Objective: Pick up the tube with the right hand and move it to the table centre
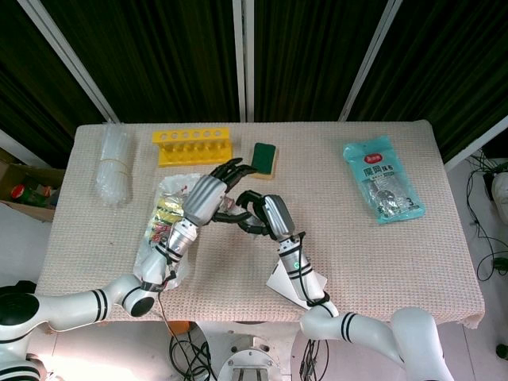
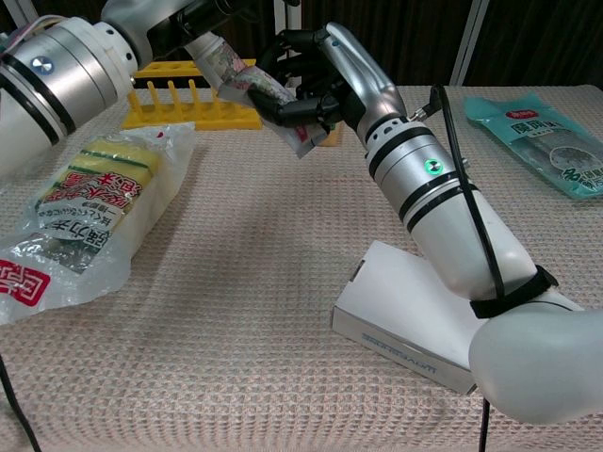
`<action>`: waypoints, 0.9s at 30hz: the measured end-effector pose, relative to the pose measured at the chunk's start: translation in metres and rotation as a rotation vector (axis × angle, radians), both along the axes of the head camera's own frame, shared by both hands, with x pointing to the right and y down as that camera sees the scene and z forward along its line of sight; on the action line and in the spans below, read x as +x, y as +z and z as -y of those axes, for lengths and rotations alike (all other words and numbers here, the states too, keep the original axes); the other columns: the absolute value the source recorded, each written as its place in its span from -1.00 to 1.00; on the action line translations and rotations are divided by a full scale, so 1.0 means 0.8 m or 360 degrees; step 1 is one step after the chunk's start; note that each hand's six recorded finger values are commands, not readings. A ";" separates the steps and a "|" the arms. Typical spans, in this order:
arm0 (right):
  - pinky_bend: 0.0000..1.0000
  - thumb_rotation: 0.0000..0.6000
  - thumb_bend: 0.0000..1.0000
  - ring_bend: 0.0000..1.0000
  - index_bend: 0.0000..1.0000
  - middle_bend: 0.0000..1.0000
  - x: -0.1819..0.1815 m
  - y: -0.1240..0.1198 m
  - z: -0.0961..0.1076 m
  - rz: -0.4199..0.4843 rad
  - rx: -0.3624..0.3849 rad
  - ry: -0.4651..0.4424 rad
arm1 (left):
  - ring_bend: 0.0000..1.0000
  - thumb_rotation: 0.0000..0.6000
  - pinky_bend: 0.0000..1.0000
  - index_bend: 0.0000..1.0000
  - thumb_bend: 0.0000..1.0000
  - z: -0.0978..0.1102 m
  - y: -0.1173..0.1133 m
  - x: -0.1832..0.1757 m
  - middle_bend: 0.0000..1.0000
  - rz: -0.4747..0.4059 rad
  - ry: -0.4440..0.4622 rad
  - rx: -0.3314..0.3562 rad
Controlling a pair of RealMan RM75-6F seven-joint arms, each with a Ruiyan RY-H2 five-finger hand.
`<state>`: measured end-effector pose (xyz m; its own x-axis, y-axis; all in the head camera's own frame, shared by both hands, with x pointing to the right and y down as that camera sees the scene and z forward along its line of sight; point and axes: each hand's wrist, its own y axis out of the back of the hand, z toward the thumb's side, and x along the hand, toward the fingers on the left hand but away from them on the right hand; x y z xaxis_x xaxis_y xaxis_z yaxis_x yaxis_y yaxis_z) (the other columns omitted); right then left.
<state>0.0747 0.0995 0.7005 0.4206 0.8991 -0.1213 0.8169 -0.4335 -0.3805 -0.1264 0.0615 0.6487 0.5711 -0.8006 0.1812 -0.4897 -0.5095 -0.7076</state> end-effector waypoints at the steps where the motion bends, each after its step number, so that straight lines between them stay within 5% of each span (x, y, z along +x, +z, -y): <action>1: 0.82 1.00 -0.08 0.70 1.00 0.91 -0.001 -0.001 0.000 0.0001 0.0001 -0.0003 | -0.82 -1.00 -0.63 -0.64 -1.00 -0.001 0.001 0.000 -0.62 0.0002 0.0007 -0.0010; 11: 0.82 1.00 -0.08 0.70 1.00 0.91 0.004 0.003 0.000 -0.0024 -0.0002 0.0002 | -0.82 -1.00 -0.63 -0.64 -1.00 0.004 -0.001 -0.003 -0.64 -0.0030 -0.0009 -0.0072; 24: 0.82 1.00 -0.09 0.70 1.00 0.91 0.087 0.029 0.012 -0.0292 0.0005 0.0018 | -0.82 -1.00 -0.63 -0.66 -1.00 0.059 -0.035 -0.115 -0.65 -0.0091 -0.0429 -0.0007; 25: 0.80 1.00 -0.12 0.69 1.00 0.91 0.094 0.032 0.013 -0.0324 -0.0003 0.0011 | -0.82 -1.00 -0.63 -0.66 -1.00 0.060 -0.036 -0.124 -0.65 -0.0082 -0.0450 -0.0003; 27: 0.34 1.00 -0.42 0.25 0.81 0.64 0.111 0.041 0.015 -0.0422 -0.0022 -0.0020 | -0.82 -1.00 -0.63 -0.66 -1.00 0.061 -0.038 -0.145 -0.65 -0.0060 -0.0495 0.0002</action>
